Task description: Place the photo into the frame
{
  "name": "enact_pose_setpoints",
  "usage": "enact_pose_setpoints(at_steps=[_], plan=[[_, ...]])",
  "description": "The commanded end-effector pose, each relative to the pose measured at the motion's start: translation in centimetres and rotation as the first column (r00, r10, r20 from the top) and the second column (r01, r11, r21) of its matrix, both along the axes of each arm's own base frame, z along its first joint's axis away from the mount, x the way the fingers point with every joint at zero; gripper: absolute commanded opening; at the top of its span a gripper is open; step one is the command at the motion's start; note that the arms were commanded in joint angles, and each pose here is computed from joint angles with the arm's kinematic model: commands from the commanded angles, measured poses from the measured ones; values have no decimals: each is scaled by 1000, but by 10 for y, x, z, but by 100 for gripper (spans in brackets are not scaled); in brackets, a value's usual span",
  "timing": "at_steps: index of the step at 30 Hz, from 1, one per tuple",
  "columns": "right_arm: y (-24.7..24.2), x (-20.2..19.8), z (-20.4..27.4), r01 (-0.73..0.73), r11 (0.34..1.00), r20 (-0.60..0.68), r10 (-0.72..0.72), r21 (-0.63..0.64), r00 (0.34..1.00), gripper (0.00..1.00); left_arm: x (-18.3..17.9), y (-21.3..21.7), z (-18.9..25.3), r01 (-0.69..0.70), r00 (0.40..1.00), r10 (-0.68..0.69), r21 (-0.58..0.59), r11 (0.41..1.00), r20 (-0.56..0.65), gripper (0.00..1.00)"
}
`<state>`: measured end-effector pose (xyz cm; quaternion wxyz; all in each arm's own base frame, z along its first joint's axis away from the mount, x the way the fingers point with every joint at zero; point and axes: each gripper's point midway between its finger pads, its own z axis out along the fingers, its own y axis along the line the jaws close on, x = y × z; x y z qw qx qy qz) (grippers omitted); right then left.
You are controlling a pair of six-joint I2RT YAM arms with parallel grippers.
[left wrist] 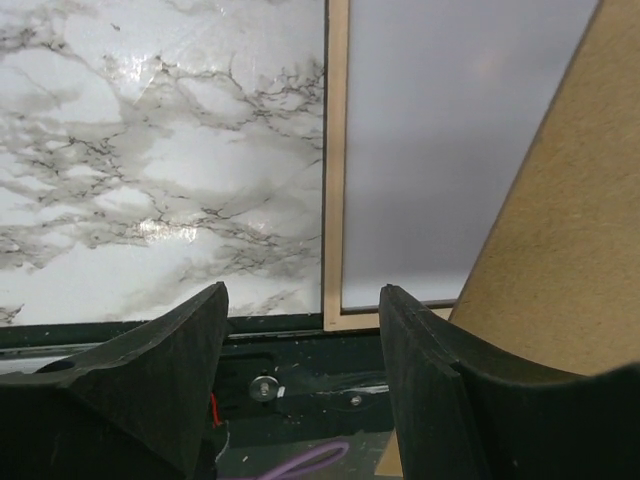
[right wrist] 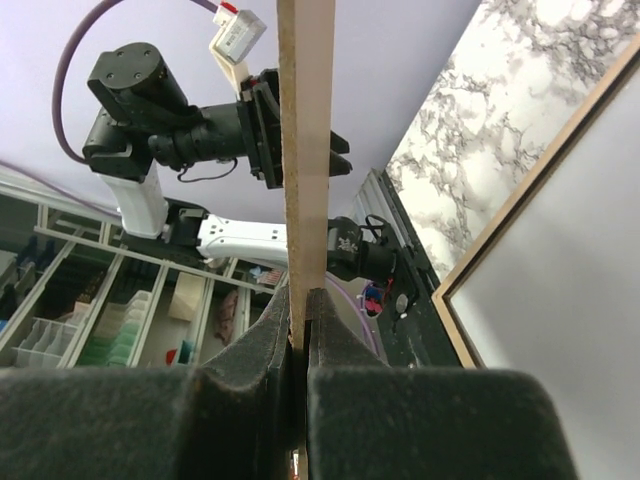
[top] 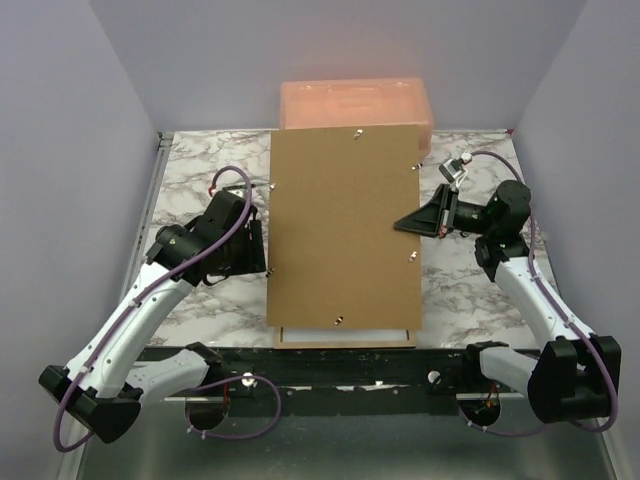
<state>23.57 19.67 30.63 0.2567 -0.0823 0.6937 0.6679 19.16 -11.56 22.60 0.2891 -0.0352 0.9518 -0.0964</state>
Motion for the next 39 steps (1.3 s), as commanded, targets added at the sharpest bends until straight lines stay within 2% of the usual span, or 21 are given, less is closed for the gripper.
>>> enact_pose_setpoints(at_steps=[1, 14, 25, 39], plan=[[0, 6, -19, 12, 1000, -10, -13, -21, 1000, 1, 4, 4, -31, -28, 998, 30, 43, 999, -56, 62], [-1, 14, -81, -6, 996, -106, -3, -89, 994, 1, 25, -6, -113, -75, 989, 55, -148, 986, -139, 45], [-2, 18, -124, -10, 990, -166, -14, -138, 986, 1, 42, -16, -143, -65, 984, 36, -170, 983, -173, 38], [-5, 23, -173, -16, 978, -266, -40, -207, 963, 1, 47, -15, -161, -67, 979, 38, -141, 988, -202, 37]])
